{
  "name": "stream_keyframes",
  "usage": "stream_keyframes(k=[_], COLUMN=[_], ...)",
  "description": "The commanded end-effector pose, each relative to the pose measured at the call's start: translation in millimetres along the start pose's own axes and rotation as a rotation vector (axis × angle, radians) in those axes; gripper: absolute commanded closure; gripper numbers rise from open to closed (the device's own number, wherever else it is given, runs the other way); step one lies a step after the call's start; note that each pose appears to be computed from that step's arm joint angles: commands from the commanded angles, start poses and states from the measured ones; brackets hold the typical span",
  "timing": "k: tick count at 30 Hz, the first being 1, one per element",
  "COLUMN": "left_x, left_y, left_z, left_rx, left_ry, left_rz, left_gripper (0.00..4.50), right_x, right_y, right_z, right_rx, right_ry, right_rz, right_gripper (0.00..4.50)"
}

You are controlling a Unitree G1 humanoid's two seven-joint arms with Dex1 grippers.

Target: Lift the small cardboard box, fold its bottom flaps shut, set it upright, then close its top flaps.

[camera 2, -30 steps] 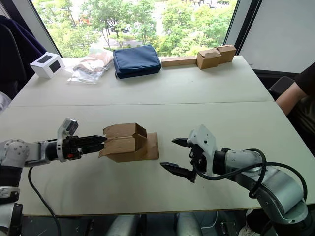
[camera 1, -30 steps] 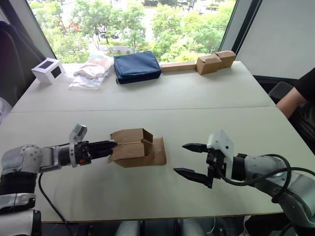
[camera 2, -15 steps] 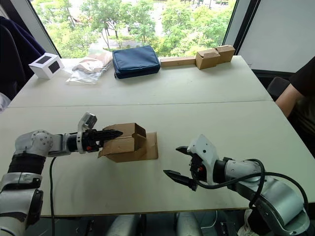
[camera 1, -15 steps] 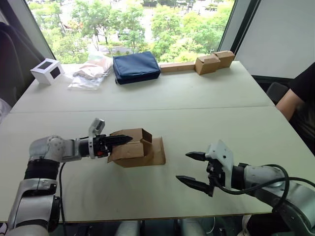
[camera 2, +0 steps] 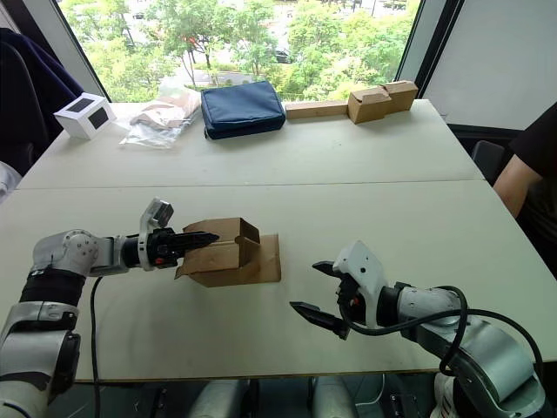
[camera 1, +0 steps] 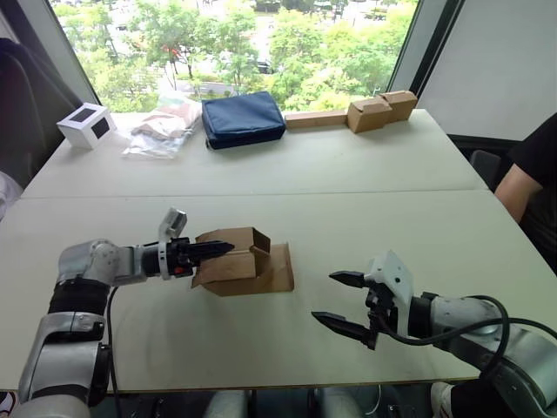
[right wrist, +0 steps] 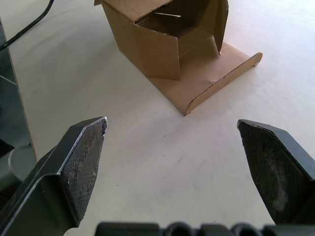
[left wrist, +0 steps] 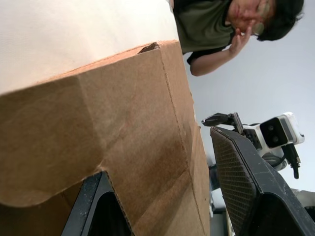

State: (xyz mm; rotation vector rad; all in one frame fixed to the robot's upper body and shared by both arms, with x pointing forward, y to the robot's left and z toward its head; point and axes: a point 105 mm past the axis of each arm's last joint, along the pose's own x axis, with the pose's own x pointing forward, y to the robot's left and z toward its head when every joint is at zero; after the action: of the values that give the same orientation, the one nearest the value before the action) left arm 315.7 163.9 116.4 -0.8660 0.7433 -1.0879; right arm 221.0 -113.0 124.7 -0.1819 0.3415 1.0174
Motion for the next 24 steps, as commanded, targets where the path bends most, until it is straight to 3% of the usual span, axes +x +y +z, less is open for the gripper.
stream_keyframes(k=[1, 3, 6, 13, 19, 21, 24], left_x=[0.7, 1.9, 3.5, 2.1, -4.0, -0.7, 0.7], left_y=[-8.0, -8.3, -8.2, -22.4, -64.1, -88.9, -115.2], left_z=[10.7, 11.6, 11.6, 18.3, 43.9, 51.7, 67.5], left_rx=[0.033, 0.030, 0.041, 0.139, 0.390, 0.573, 0.728], left_ry=[-0.025, -0.030, -0.030, -0.034, -0.072, -0.035, -0.033], left_rz=[-0.030, -0.037, -0.043, -0.065, -0.114, -0.119, -0.129], left_gripper=[2.73, 3.21, 4.45, 4.45, 4.45, 4.45, 4.50], right_x=[1.7, 2.5, 3.3, 4.1, -1.1, -5.5, -8.6], right_y=[1.4, 1.7, 2.9, 2.8, -19.7, -39.8, -68.2], right_z=[5.5, 5.2, 3.6, 10.7, 57.3, 86.7, 116.4], right_rx=[-0.021, -0.022, -0.027, -0.020, 0.098, 0.126, 0.166], right_ry=[-0.027, -0.026, -0.017, -0.050, -0.306, -0.448, -0.592], right_rz=[0.004, 0.005, 0.008, 0.006, -0.065, -0.143, -0.263], right_gripper=[0.00, 0.00, 0.00, 0.00, 0.00, 0.00, 0.77])
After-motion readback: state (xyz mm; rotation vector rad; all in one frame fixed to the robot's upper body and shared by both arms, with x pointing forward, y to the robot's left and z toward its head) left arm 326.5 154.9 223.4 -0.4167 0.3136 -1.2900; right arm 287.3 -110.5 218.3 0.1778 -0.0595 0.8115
